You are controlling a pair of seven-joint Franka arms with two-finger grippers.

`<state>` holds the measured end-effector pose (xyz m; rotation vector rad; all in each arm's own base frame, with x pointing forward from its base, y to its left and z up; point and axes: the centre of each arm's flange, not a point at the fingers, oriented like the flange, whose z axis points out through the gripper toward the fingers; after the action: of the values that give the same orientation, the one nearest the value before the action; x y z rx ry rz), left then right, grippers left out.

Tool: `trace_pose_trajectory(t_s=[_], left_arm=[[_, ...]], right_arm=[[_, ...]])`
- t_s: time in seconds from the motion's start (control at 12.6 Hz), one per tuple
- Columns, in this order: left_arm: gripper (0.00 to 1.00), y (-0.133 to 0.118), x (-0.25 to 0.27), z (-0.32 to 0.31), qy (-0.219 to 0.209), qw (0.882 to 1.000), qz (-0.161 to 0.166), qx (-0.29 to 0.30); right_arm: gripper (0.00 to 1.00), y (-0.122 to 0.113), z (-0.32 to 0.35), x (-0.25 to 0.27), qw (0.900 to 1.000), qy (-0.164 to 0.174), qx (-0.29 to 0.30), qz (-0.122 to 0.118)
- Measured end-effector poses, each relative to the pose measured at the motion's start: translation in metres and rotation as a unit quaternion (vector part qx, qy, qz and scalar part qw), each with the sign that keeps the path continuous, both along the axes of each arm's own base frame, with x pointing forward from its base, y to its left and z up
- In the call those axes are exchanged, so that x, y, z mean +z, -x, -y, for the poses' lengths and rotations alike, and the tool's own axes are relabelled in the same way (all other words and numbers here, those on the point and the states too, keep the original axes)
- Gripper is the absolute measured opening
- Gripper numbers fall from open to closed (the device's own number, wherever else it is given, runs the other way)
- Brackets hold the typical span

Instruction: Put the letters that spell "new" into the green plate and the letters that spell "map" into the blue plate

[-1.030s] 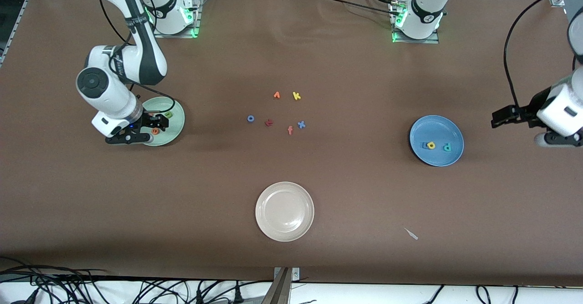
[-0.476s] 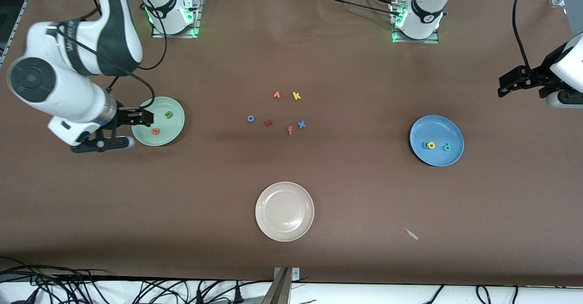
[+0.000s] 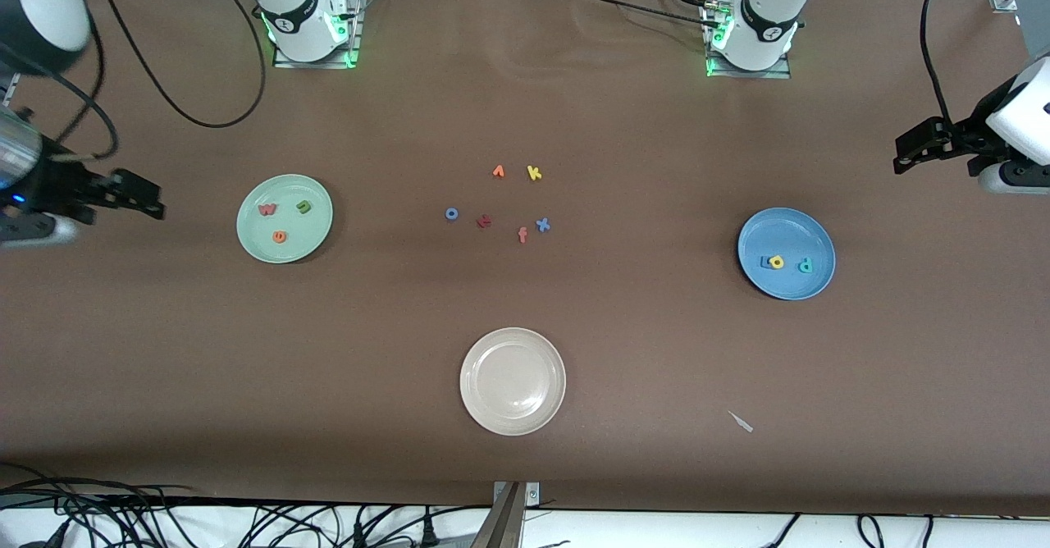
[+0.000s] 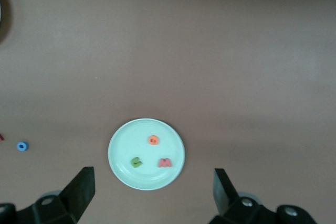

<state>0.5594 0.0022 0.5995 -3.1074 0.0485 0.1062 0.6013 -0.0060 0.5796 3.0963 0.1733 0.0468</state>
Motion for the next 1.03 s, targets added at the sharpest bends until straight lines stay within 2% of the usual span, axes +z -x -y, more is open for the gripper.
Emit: trace_pose_trajectory(t_s=[0.16,0.48,0.79,1.03], left_arm=[[1.0,0.0,0.0,0.0,0.0,1.0,0.001,0.0],[1.0,-0.001,0.001,0.0,0.0,1.0,0.005,-0.001],[1.0,-0.002,0.002,0.0,0.0,1.0,0.01,-0.001],[1.0,-0.002,0.001,0.001,0.0,1.0,0.01,-0.001]], right_arm=[[1.0,0.014,-0.009,0.02,1.0,0.012,0.007,0.012],[1.0,0.036,0.016,0.014,1.0,-0.012,-0.016,0.009],[1.0,0.049,0.033,0.034,0.999,-0.03,-0.03,0.025],[1.0,0.053,0.033,0.033,0.999,-0.032,-0.03,0.015]])
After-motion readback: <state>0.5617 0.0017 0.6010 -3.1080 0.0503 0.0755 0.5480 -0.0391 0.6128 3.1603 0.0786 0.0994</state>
